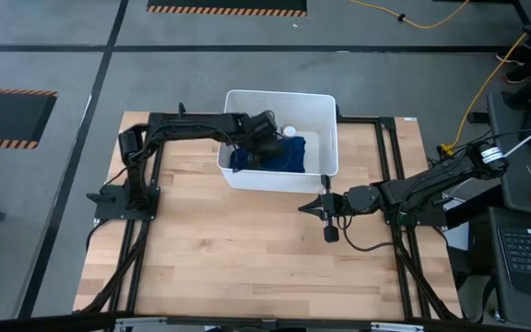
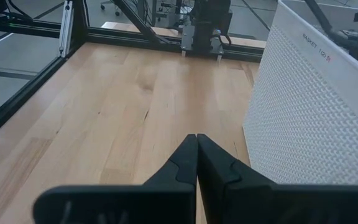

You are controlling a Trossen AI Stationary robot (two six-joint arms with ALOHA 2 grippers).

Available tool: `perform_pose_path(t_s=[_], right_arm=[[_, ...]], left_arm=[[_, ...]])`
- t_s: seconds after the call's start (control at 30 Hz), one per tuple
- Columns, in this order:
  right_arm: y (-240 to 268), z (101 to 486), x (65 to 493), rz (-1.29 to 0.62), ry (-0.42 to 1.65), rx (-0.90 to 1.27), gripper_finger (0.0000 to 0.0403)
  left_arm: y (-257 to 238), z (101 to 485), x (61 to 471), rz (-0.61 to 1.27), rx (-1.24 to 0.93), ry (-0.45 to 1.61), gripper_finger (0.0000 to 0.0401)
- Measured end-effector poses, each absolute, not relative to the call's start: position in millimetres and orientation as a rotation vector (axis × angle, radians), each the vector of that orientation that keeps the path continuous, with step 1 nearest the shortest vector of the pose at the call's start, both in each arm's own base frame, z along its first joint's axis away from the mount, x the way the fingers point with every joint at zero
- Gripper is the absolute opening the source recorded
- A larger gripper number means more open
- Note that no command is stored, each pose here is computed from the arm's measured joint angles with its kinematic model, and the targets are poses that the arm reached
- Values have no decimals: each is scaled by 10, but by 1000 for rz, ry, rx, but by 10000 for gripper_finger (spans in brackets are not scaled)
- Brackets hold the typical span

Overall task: Pick & place medical supplies in basket/bin
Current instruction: Put the black bandage into the white bin

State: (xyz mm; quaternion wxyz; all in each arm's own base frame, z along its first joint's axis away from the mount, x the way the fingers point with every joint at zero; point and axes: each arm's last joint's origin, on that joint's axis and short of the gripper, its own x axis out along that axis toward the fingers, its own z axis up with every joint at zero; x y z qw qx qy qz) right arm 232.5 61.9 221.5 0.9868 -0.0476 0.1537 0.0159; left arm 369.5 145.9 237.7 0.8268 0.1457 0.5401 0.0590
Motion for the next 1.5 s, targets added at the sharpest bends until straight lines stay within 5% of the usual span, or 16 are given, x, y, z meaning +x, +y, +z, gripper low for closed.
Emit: perform_pose_path(t_s=[0.3, 0.97, 1.3, 1.5], right_arm=[[618, 2215, 2326, 32, 309, -95, 7], [618, 2216, 2326, 32, 309, -95, 7], [618, 2216, 2326, 31, 309, -95, 7], [618, 2215, 2326, 31, 309, -96, 7]], left_arm=[[1366, 2384, 3719, 225, 446, 1214, 278], [1324, 2380, 3736, 132, 397, 1176, 280], [1325, 2377, 3736, 51, 390, 1154, 218], [1354, 2377, 3726, 64, 374, 1153, 213]])
